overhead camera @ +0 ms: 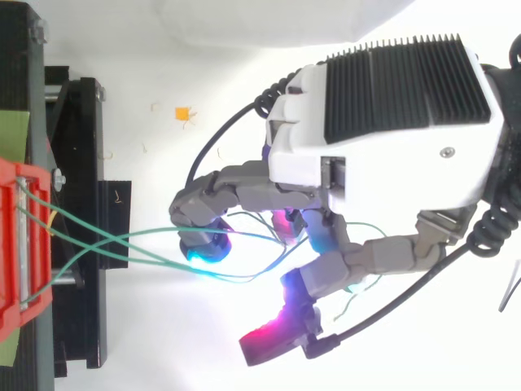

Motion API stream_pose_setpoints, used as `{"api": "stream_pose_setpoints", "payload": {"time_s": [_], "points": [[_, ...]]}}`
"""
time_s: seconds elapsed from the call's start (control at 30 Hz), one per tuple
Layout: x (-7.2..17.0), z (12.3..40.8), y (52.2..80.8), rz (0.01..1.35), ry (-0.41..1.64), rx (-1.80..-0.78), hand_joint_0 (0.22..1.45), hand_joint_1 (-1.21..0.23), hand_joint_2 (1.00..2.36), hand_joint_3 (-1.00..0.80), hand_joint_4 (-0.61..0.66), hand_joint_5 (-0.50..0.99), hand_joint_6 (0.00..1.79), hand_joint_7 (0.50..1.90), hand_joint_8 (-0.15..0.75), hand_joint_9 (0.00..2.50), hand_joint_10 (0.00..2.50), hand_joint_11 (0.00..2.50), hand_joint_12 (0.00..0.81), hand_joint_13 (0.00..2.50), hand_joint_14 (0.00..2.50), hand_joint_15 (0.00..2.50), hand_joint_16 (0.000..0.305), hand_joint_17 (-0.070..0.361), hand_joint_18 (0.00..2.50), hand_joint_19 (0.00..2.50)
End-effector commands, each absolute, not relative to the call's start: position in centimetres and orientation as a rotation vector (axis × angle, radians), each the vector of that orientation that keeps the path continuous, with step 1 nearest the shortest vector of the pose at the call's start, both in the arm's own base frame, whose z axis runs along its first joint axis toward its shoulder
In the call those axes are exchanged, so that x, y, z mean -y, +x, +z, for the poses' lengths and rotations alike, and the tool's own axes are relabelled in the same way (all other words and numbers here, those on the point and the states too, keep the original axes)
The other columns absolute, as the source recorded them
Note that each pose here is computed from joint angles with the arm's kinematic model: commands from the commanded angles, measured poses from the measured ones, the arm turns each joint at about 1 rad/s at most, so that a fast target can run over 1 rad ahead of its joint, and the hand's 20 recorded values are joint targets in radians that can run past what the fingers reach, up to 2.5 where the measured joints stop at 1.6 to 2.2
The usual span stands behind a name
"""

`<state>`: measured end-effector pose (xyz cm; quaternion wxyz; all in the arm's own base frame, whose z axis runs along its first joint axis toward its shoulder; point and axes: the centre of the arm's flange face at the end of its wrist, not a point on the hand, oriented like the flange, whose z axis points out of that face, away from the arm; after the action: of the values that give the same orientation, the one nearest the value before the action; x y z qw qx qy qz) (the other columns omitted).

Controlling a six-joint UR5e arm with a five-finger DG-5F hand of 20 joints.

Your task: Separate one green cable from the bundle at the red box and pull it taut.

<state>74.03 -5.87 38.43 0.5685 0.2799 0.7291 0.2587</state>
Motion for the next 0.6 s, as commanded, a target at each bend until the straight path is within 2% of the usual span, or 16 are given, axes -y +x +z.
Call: {"api": "stream_pose_setpoints", "payload": {"time_s": [0.0,0.27,0.57], "points": [[5.91,38.10,74.01,0.605,0.659,-1.714,0.71,-0.71,1.01,-0.33,0.07,0.12,0.50,1.32,0.211,1.81,0.01,0.26,0.409,1.17,0.02,0.53,0.044,0.098,0.83,0.61],[5.83,37.45,73.93,0.525,0.565,-1.744,0.71,-0.71,1.01,-0.33,0.07,0.12,0.50,1.32,0.221,1.81,0.01,0.25,0.411,1.17,0.02,0.54,0.044,0.098,0.83,0.61],[5.98,37.36,73.89,0.534,0.587,-1.742,0.71,-0.71,1.01,-0.33,0.08,0.12,0.50,1.31,0.218,1.81,0.01,0.25,0.406,1.17,0.02,0.54,0.044,0.098,0.83,0.60]]}}
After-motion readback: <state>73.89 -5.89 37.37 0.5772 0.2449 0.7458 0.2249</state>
